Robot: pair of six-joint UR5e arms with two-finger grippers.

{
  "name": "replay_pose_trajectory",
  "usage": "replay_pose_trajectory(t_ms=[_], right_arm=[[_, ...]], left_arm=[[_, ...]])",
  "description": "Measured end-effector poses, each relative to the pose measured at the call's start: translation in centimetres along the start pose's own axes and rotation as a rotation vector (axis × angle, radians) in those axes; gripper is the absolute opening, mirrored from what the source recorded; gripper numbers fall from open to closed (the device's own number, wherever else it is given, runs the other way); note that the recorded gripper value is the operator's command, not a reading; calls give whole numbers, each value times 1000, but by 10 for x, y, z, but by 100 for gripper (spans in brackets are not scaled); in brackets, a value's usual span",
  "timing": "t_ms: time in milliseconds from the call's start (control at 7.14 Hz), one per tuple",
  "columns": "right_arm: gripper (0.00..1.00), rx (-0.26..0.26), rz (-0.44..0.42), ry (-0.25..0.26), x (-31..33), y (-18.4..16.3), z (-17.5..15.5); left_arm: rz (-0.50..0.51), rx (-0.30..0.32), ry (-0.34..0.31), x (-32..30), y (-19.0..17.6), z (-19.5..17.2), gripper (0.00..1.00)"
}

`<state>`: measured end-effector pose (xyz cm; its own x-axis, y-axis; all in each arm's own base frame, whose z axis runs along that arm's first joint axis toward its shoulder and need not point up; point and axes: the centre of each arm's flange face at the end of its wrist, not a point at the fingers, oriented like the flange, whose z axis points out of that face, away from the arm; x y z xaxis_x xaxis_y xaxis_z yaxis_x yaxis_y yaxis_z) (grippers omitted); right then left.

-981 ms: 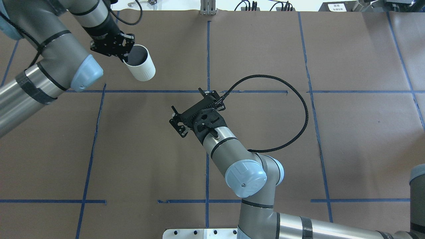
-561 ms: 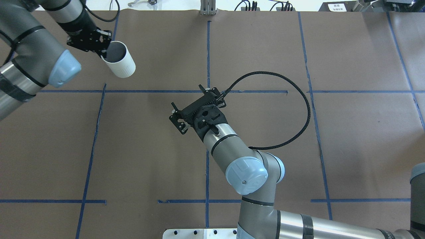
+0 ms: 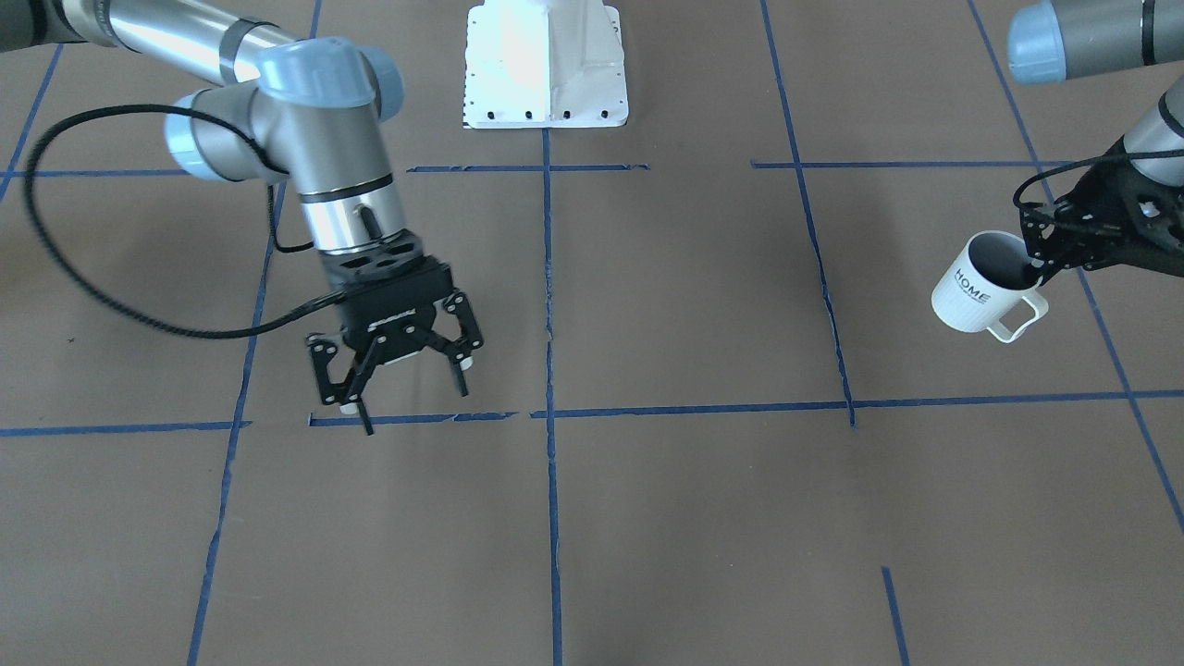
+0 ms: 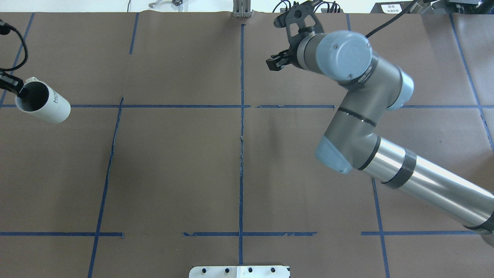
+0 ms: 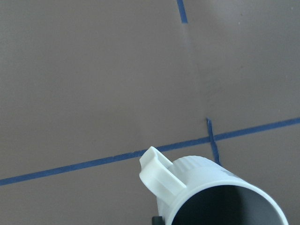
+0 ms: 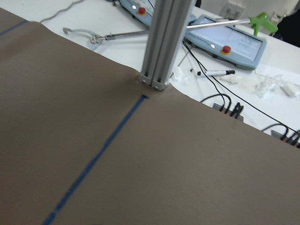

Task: Left arm hands cup to right arm to dump lemon

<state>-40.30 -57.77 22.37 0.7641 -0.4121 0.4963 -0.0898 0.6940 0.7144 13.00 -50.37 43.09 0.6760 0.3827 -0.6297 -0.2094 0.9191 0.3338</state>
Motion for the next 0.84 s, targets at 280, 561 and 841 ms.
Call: replay_pose_trajectory(t_ms=[280,561,841], right_arm=[[100,-183,34,-27,124,8,-4],[100,-282,103,2,215,9,-22],[100,-363,193,-56,284,22,-45]], left_arm=[[180,-18,-7,-13,41,-2,0],[317,-40,-6,-29,63,15,0],[336,-39,-1,-54,68,46,0]])
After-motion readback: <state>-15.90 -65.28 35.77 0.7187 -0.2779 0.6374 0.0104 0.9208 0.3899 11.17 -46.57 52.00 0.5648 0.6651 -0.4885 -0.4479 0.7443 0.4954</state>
